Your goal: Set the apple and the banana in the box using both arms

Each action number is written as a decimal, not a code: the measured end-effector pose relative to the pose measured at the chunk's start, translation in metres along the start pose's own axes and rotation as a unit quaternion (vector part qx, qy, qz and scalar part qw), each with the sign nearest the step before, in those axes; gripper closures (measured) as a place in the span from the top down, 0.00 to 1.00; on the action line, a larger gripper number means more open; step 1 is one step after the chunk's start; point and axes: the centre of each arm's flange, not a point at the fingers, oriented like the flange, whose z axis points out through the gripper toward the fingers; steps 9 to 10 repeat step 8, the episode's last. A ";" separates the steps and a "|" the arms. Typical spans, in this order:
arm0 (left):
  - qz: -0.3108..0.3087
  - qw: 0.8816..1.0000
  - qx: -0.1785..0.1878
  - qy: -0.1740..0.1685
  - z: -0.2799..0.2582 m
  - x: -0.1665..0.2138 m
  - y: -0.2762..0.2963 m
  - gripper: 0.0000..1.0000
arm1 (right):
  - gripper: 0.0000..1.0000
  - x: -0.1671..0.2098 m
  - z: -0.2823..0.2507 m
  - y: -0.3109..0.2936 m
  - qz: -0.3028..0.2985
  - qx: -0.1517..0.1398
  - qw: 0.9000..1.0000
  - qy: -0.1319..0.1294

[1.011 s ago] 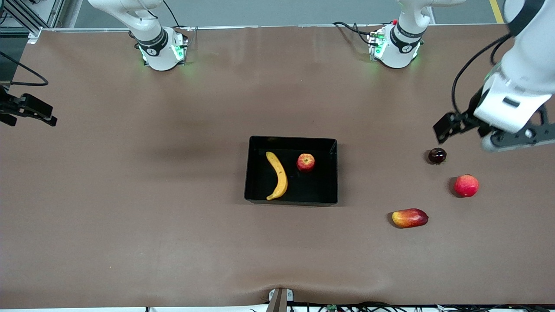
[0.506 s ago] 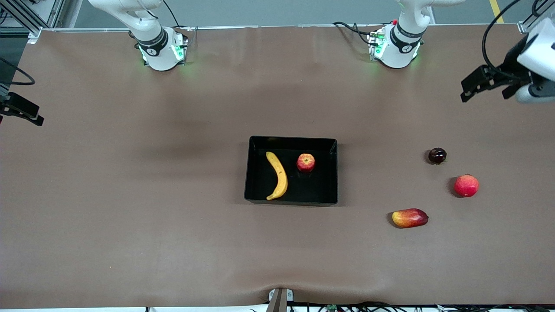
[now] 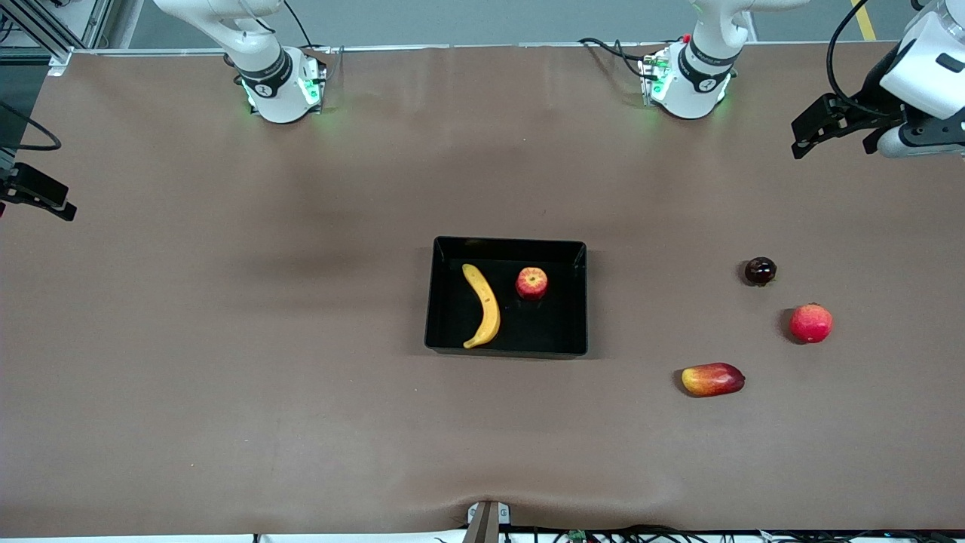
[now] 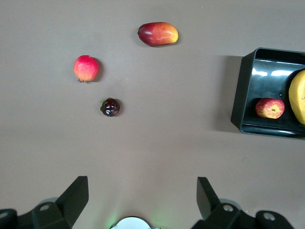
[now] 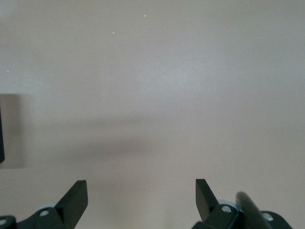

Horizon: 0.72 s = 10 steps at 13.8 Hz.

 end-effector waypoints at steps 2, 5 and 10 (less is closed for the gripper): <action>-0.001 1.000 0.000 0.000 0.000 0.000 -0.001 1.00 | 1.00 0.000 0.000 0.000 0.000 0.000 1.000 0.000; -0.008 1.000 -0.001 0.000 0.000 0.002 -0.007 1.00 | 1.00 0.000 0.000 0.000 0.000 0.000 1.000 0.000; -0.018 1.000 -0.002 0.002 -0.001 0.007 -0.017 1.00 | 1.00 0.000 0.000 0.000 0.000 0.000 1.000 0.000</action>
